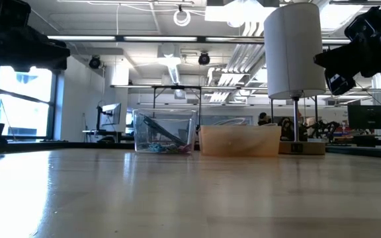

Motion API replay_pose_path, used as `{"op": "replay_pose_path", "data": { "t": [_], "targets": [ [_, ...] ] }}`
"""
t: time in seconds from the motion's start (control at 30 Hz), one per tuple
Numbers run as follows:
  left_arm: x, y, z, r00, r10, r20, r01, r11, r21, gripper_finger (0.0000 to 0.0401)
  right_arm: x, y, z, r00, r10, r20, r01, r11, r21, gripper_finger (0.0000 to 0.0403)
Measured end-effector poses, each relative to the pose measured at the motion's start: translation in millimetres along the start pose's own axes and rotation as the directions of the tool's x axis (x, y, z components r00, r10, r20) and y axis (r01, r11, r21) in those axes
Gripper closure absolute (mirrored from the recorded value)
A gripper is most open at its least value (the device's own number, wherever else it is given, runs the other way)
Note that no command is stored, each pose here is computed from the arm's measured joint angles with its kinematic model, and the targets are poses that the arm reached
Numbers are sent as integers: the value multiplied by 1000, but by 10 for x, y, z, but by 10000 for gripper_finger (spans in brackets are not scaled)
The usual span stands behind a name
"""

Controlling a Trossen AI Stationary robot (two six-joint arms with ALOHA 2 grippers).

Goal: Pick & Place USB Port
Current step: Return to Home Position

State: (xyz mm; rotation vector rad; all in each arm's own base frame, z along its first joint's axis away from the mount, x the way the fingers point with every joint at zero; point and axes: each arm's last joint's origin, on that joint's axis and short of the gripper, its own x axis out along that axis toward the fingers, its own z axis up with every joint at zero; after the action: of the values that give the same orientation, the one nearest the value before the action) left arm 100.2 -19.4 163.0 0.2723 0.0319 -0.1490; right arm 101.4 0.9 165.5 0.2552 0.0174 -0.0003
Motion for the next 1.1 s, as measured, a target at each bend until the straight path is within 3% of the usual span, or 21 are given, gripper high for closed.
{"op": "replay_pose_path", "data": {
  "t": [1.1],
  "targets": [
    [-1,-9,2,1000,-30,8,30,1000,-1,401,0,0,1,1000,1,0,-1,1000,-2,402]
  ]
}}
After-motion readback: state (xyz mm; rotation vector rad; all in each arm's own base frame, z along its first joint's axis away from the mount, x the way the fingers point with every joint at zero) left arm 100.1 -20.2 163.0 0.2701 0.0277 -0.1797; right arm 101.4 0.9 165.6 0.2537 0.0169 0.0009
